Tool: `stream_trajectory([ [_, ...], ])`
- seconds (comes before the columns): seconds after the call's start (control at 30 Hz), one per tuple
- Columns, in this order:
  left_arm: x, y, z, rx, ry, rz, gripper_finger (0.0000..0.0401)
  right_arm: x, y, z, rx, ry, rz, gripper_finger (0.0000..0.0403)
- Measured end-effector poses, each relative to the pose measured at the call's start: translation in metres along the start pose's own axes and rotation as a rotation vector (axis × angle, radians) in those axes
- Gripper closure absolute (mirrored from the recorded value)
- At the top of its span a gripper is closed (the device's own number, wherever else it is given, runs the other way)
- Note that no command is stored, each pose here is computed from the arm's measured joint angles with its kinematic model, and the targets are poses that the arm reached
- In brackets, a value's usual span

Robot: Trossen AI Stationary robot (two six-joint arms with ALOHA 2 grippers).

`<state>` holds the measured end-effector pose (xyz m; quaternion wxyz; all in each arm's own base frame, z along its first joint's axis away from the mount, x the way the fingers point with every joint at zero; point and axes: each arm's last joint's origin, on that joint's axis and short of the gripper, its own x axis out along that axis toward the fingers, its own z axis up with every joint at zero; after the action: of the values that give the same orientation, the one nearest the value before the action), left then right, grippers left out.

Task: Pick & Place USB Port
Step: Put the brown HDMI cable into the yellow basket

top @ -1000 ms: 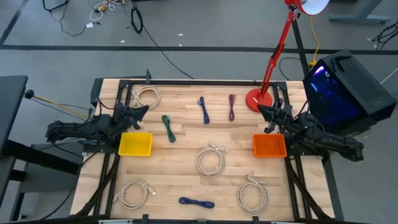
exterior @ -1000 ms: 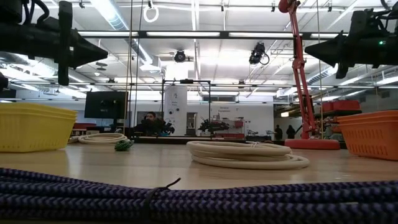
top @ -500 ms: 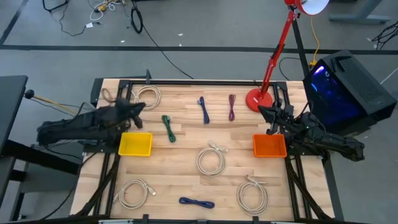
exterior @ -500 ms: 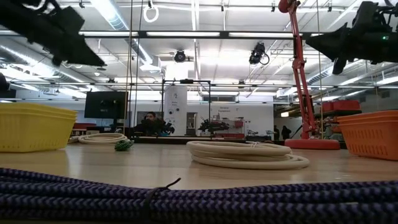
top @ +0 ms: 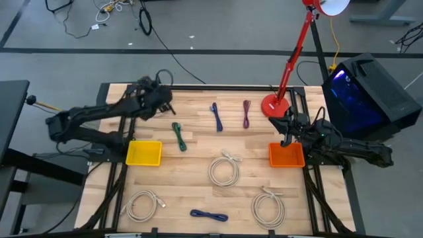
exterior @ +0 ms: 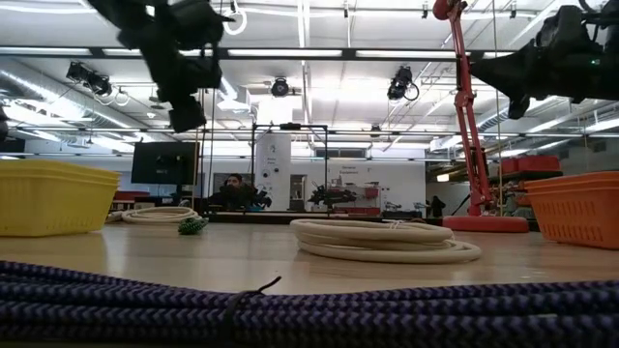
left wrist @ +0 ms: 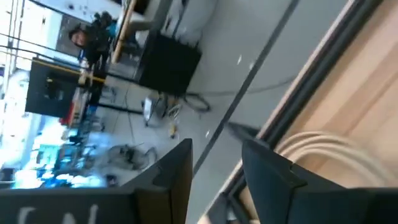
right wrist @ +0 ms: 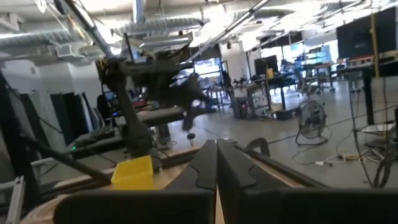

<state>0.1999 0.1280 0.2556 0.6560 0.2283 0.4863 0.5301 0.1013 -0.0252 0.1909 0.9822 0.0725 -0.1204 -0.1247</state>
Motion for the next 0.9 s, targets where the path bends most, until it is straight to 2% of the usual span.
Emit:
stream_trajectory([
  [0.1,0.016,0.004,0.009,0.053,0.067,-0.002,0.0252,0.001,0.002,-0.001,0.006,0.017,0.037,0.0396],
  [0.23,0.02,0.015,0.024,-0.03,0.095,0.068,0.0252,0.001,0.004,-0.002,-0.005,0.024,0.056,0.0396],
  [0.27,0.018,0.015,0.025,-0.045,0.088,0.035,0.0252,0.001,0.004,-0.002,-0.01,0.024,0.058,0.0396],
  [0.33,0.018,0.015,0.031,-0.069,0.029,-0.141,0.0253,0.001,0.004,-0.002,-0.012,0.024,0.062,0.0396],
  [0.4,0.02,0.015,0.03,-0.107,0.013,-0.267,0.0257,0.001,0.005,-0.002,-0.01,0.026,0.071,0.0396],
  [0.47,0.028,0.014,0.026,-0.109,0.059,-0.307,0.0265,0.001,0.006,-0.002,-0.006,0.026,0.08,0.0396],
  [0.67,0.057,-0.001,-0.007,-0.081,0.374,-0.517,0.0272,0.0,0.01,-0.002,-0.001,0.027,0.117,0.0396],
  [0.9,0.084,-0.031,-0.019,-0.049,0.497,-0.642,0.0224,0.0,0.015,-0.001,0.01,0.015,0.16,0.0396],
])
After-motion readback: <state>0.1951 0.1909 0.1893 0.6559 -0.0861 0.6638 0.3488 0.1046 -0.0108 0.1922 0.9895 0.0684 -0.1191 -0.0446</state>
